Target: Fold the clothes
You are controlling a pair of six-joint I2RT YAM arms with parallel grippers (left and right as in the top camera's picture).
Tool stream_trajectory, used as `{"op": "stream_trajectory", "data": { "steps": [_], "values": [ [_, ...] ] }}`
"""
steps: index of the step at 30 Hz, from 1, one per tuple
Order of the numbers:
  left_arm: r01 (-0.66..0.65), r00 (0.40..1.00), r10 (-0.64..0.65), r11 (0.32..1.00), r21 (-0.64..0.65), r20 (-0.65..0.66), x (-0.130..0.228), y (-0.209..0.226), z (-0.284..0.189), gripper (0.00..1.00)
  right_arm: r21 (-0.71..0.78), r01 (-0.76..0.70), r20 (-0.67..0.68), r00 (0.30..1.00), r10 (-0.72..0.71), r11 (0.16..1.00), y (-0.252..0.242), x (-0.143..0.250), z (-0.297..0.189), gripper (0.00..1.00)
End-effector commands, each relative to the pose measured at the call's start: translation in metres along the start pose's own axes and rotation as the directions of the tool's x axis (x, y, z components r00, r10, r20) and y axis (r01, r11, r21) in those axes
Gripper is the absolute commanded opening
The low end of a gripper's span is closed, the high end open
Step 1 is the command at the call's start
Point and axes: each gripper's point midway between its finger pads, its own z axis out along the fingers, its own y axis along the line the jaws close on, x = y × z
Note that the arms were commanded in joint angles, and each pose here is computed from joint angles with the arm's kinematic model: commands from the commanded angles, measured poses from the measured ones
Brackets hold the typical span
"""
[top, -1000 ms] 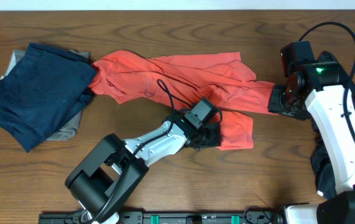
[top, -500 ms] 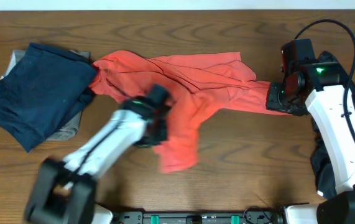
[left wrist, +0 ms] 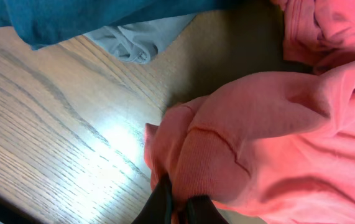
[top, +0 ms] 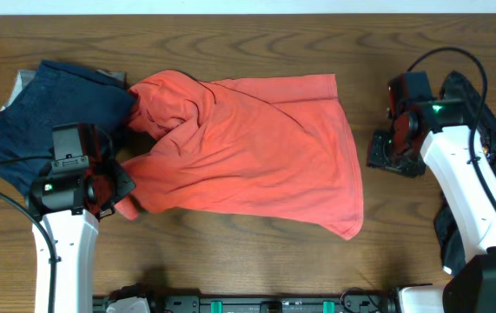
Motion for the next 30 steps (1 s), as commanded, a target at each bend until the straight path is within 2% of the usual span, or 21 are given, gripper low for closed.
{"op": "stream_trajectory", "data": {
  "steps": [1, 6, 9, 13, 18, 23, 30],
  "values": [
    [-0.018, 0.999, 0.017, 1.0, -0.013, -0.031, 0.005, 0.002, 0.005, 0.06, -0.07, -0.043, -0.104, 0.994, 0.036, 0.997, 0.007, 0.025, 0.015, 0.48],
    [-0.023, 0.997, 0.02, 0.999, -0.034, -0.073, 0.009, 0.004, 0.014, 0.06, -0.153, -0.056, -0.28, 0.96, 0.011, 0.987, 0.02, 0.075, 0.037, 0.5],
    [-0.025, 0.995, 0.021, 0.999, -0.043, -0.093, 0.011, 0.004, 0.019, 0.06, -0.147, -0.052, -0.34, 0.94, -0.001, 0.988, 0.019, 0.098, 0.051, 0.52],
    [-0.028, 0.994, 0.022, 0.998, -0.052, -0.112, 0.012, 0.004, 0.023, 0.06, -0.218, -0.074, -0.388, 0.922, -0.017, 0.973, 0.029, 0.118, 0.064, 0.52],
    [-0.028, 0.993, 0.022, 0.998, -0.052, -0.117, 0.013, 0.004, 0.023, 0.06, -0.194, -0.05, -0.388, 0.921, -0.029, 0.98, 0.021, 0.128, 0.079, 0.51],
    [-0.028, 0.993, 0.022, 0.998, -0.051, -0.117, 0.013, 0.004, 0.023, 0.06, -0.108, -0.003, -0.354, 0.934, -0.036, 0.994, 0.005, 0.13, 0.092, 0.51],
    [-0.028, 0.993, 0.022, 0.998, -0.051, -0.117, 0.013, 0.004, 0.023, 0.06, -0.145, 0.092, -0.29, 0.948, -0.131, 0.985, 0.019, 0.132, 0.106, 0.51]
  ]
}}
